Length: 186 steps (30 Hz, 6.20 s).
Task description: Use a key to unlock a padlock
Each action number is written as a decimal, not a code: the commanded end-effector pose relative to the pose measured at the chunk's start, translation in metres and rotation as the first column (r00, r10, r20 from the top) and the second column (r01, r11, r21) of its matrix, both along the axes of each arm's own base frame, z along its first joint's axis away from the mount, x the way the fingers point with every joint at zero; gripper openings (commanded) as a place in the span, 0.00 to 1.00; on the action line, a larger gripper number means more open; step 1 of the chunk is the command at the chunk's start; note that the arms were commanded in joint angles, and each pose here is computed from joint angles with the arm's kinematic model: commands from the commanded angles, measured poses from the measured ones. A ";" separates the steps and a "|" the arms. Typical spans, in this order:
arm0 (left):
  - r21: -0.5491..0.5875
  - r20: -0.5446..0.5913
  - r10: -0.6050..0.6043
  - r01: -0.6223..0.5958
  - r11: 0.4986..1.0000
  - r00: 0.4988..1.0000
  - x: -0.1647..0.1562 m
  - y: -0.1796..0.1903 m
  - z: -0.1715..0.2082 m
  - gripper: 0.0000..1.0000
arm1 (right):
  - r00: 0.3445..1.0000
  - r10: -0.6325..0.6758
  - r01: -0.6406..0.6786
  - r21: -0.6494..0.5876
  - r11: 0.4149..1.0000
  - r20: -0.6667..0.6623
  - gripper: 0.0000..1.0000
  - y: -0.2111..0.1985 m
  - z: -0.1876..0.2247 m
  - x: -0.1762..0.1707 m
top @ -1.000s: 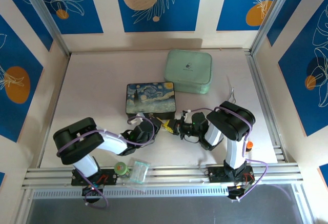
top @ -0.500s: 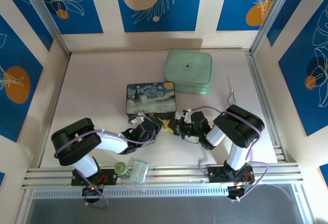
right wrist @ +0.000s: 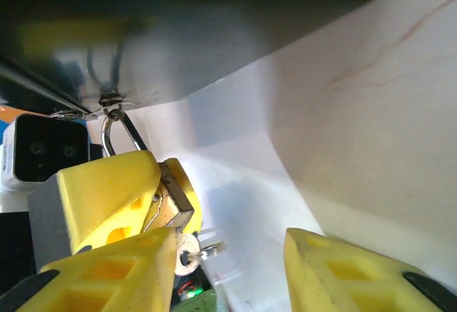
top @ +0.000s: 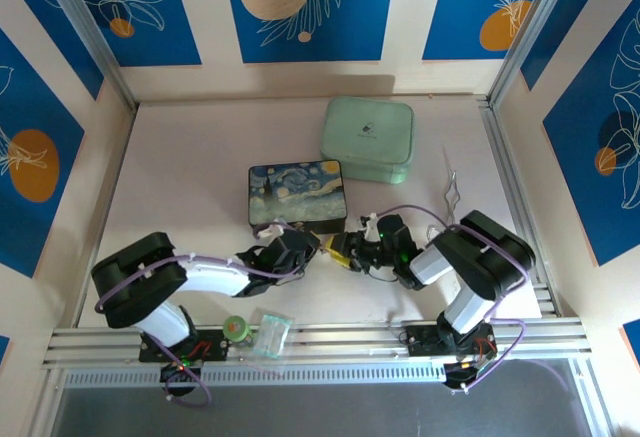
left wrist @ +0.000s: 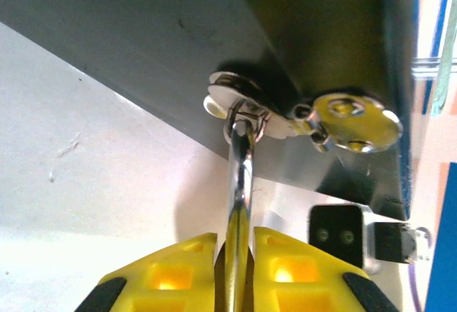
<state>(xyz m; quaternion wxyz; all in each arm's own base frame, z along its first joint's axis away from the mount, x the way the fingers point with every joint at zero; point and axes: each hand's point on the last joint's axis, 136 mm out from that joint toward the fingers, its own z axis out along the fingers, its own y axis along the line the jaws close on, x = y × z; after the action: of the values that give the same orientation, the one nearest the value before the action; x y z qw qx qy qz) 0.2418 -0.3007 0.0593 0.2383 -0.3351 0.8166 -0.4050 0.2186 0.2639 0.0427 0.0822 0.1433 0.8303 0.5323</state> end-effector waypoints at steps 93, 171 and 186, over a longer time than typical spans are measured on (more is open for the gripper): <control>-0.108 0.025 -0.111 0.113 0.988 0.994 -0.013 -0.016 0.017 0.00 | 0.919 0.292 -0.192 -0.346 0.919 0.264 0.26 -0.009 0.000 0.017; -0.127 0.019 -0.117 0.119 0.985 0.993 -0.016 -0.014 0.015 0.00 | 0.896 0.345 -0.266 -0.284 0.921 0.281 0.18 0.008 -0.002 0.002; -0.120 0.018 -0.093 0.095 0.988 0.995 -0.017 -0.004 0.013 0.00 | 0.928 0.285 -0.194 -0.342 0.919 0.238 0.35 -0.011 -0.012 0.006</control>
<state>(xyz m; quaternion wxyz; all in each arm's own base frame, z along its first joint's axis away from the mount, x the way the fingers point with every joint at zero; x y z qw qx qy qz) 0.2364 -0.3077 0.0765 0.2138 -0.3230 0.7926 -0.4708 0.2086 0.2845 0.0598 0.1594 -0.1509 0.8485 0.4815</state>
